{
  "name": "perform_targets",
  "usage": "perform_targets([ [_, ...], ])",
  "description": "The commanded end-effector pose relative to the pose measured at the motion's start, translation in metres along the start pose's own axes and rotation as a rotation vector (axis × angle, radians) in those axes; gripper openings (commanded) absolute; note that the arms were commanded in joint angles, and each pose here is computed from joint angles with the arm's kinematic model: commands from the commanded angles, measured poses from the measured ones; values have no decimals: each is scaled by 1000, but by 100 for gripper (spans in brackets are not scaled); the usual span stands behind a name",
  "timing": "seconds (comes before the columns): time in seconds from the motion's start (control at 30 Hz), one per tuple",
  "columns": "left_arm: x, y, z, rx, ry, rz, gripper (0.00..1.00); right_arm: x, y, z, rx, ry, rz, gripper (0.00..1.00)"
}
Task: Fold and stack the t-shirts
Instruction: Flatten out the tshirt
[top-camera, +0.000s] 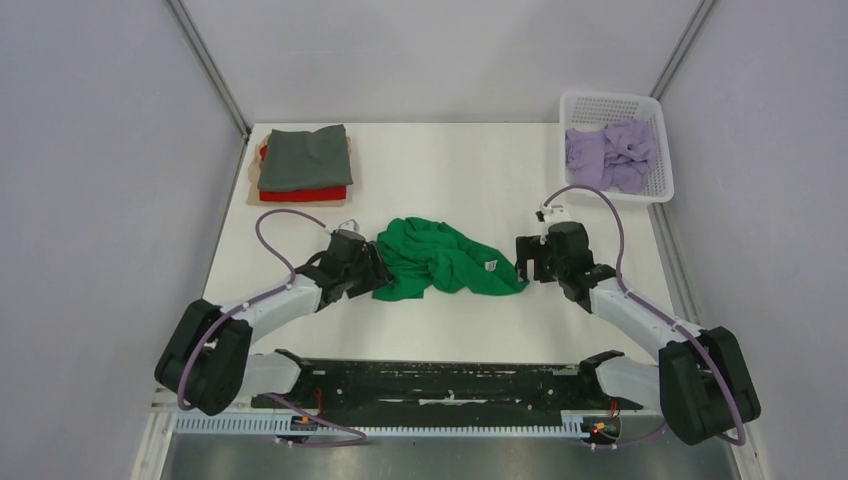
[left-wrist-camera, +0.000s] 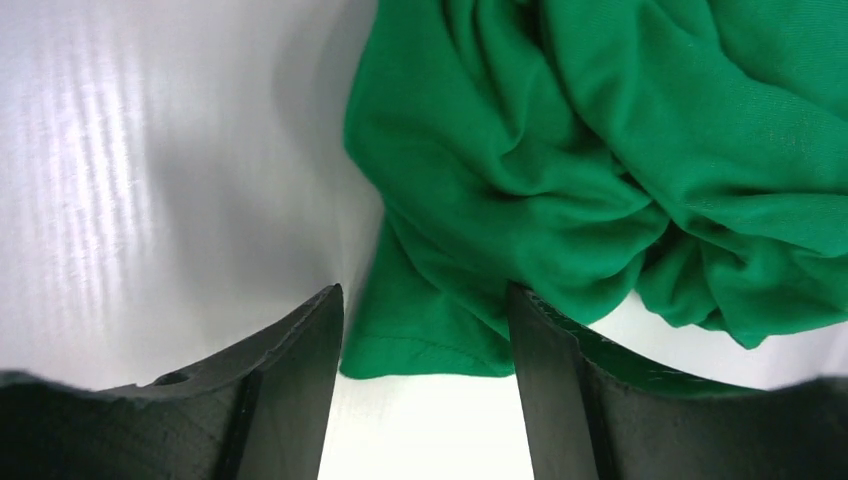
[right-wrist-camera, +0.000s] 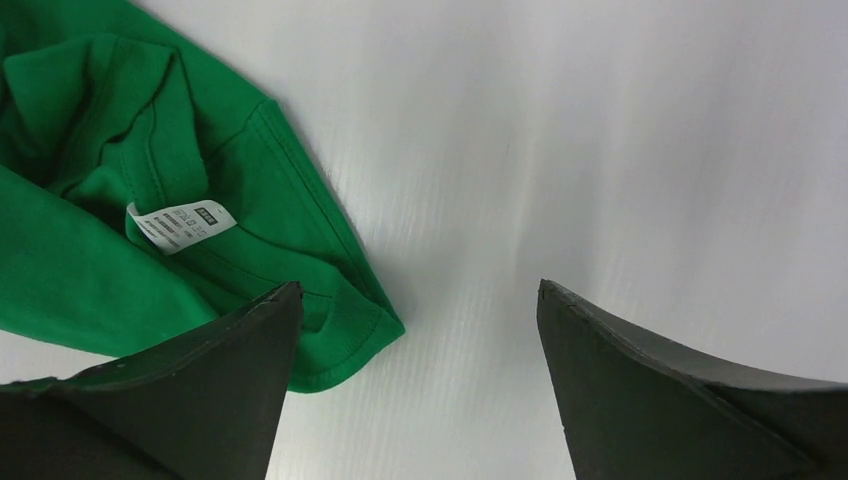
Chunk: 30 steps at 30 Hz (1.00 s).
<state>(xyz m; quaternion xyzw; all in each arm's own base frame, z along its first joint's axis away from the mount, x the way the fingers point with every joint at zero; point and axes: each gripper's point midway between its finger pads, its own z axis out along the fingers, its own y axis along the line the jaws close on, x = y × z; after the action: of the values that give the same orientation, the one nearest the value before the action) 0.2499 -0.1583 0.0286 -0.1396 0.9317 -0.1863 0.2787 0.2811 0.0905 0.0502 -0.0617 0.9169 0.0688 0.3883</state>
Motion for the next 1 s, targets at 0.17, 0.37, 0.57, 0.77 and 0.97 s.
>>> perform_targets([
  [0.17,7,-12,14,-13,31,25,53,19,15,2,-56,65,-12,82],
  [0.37,-2,-28,28,-20,-2,59,41,27,30,10,-92,89,-23,79],
  [0.57,-10,-28,35,-63,-55,60,2,43,51,17,-161,129,-17,53],
  [0.77,-53,-21,-10,-112,-265,72,2,8,61,8,-202,-14,0,0],
  [0.97,-111,-8,-86,-197,-542,41,2,-48,62,-17,-205,-228,10,0],
])
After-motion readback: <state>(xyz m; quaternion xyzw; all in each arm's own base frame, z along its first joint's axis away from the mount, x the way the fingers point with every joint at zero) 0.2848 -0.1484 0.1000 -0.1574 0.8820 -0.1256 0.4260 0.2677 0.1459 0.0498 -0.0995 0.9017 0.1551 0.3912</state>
